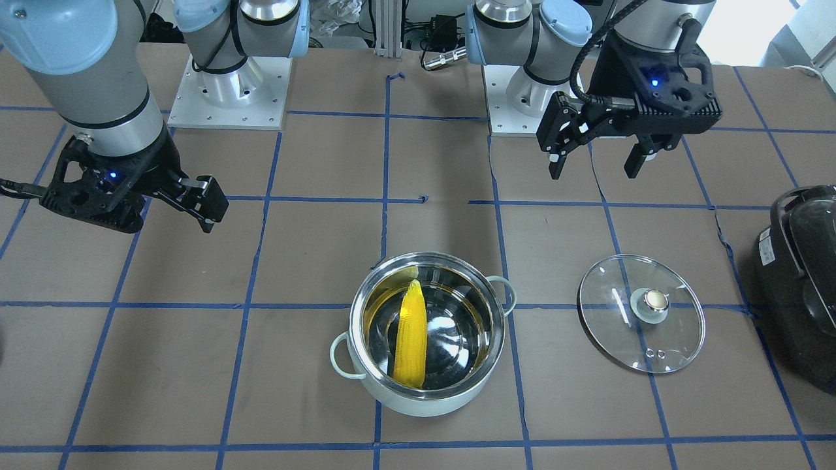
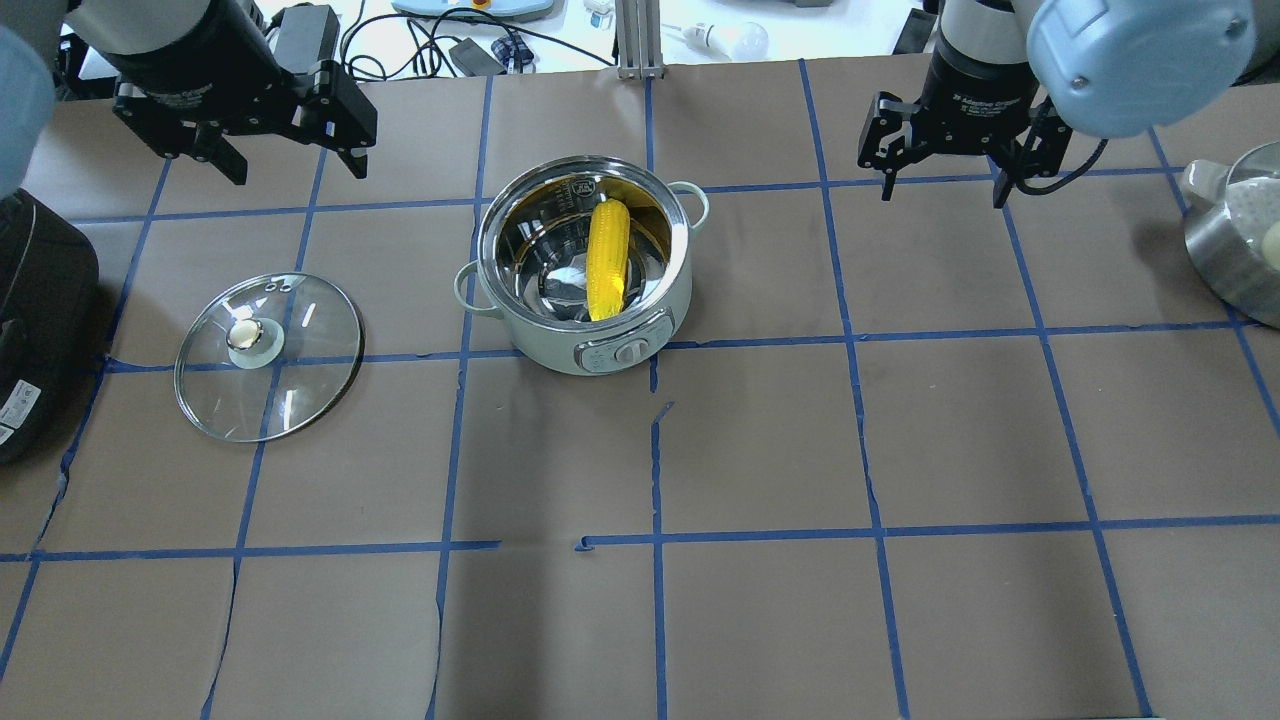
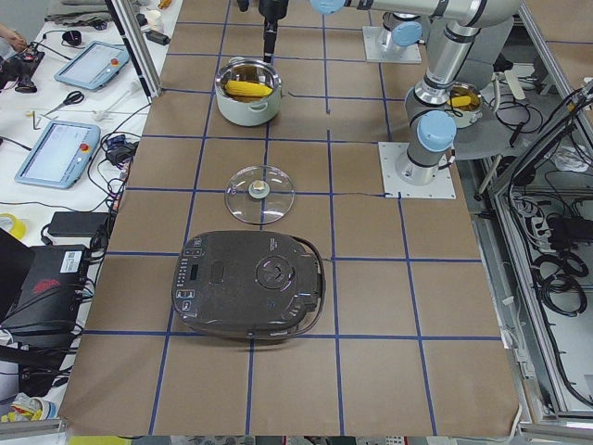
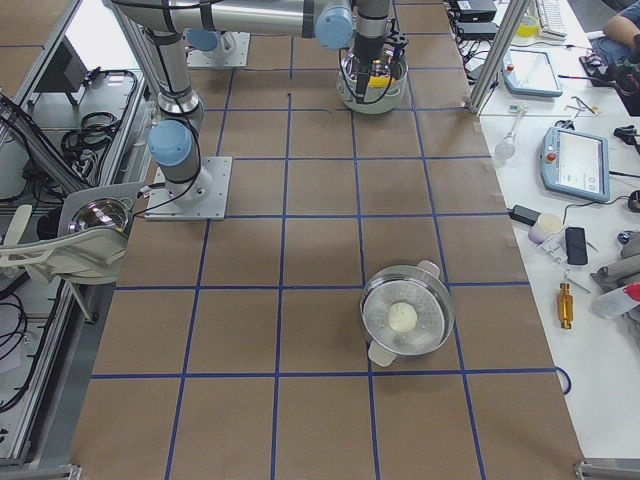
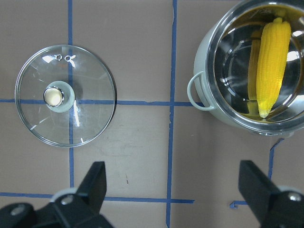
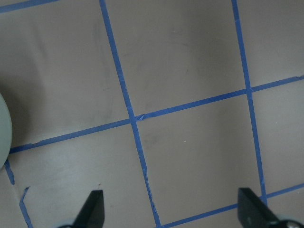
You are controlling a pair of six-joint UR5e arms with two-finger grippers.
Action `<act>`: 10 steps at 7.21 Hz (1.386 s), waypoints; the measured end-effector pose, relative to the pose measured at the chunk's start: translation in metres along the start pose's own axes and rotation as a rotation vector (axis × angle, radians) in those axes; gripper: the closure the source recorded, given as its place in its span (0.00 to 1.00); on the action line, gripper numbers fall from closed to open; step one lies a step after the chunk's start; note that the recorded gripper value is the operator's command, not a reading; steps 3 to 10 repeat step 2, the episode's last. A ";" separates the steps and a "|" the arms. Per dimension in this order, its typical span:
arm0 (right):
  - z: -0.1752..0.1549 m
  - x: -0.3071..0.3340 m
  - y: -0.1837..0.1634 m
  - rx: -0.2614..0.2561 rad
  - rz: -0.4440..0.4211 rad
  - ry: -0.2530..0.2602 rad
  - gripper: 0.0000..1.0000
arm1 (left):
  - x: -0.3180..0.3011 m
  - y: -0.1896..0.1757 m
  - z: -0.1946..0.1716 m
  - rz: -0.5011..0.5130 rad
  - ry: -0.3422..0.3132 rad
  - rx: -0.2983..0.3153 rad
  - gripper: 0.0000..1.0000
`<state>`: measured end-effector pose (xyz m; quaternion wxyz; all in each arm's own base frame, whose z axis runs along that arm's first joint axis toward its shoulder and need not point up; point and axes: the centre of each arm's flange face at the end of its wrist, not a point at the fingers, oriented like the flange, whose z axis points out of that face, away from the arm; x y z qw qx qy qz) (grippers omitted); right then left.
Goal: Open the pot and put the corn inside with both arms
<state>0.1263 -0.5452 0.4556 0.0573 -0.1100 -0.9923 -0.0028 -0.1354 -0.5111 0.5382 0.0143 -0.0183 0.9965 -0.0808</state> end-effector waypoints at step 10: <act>-0.019 0.004 0.014 0.011 -0.001 -0.019 0.00 | 0.008 0.000 0.000 -0.031 0.003 -0.002 0.00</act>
